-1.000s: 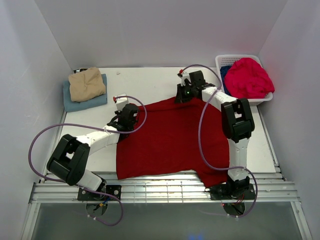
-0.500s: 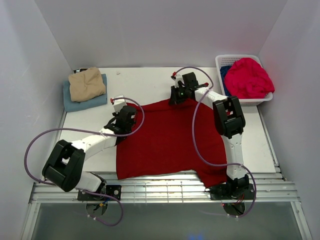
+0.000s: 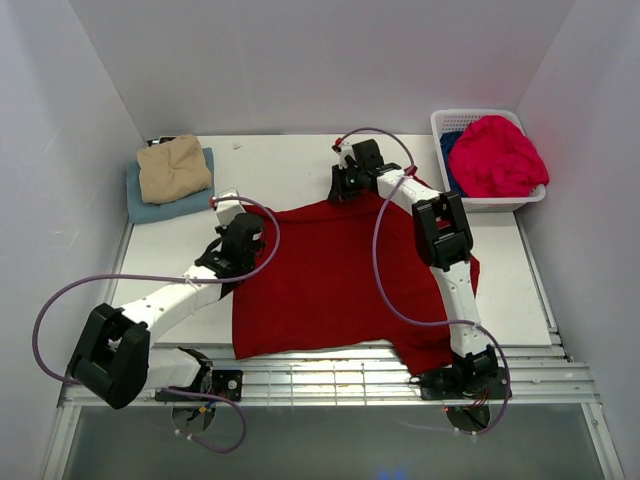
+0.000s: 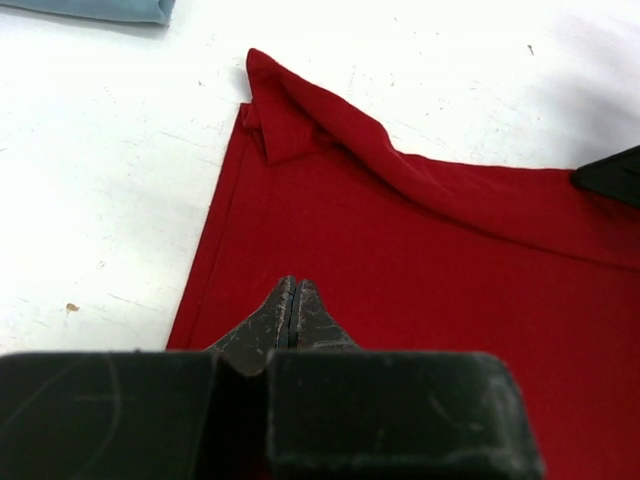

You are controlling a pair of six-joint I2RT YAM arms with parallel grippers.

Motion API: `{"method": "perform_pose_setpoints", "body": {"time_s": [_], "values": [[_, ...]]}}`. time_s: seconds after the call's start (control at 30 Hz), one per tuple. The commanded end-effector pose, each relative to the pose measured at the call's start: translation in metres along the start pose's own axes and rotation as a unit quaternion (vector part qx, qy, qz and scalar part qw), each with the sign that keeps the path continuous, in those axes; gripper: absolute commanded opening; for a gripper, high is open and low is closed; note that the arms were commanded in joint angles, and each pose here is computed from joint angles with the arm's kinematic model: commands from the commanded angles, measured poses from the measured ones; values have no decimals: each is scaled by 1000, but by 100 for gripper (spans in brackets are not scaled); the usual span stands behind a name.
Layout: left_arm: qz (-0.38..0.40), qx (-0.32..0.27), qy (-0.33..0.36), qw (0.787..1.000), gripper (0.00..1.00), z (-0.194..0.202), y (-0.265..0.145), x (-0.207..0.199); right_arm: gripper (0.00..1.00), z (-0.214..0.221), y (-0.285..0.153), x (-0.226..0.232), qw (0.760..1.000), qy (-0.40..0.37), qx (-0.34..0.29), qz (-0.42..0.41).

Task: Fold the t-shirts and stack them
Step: Flatten out the tshirt

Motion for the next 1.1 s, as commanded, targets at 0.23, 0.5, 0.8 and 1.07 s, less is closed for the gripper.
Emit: {"method": "perform_pose_setpoints", "body": {"time_s": [0.23, 0.5, 0.8, 1.07], "values": [[-20, -20, -17, 999, 0, -12, -19, 17, 8, -2, 25, -20, 995, 24, 12, 97], [-36, -27, -7, 999, 0, -13, -14, 20, 8, -24, 36, -29, 989, 47, -30, 133], [-38, -21, 3, 999, 0, -4, 15, 17, 8, -33, 37, -47, 982, 81, -66, 155], [-83, -5, 39, 996, 0, -18, 98, 14, 26, -53, 30, -37, 989, 60, -111, 78]]}}
Point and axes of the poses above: each gripper's point midway between its finger pads, its own y axis out along the fingers, its own x axis along the line the jaws close on, z = x × y, the point moved 8 cm from there along -y, back along the fingers, and after that the axes turned 2 degrees about y, right-handed, at the moved point
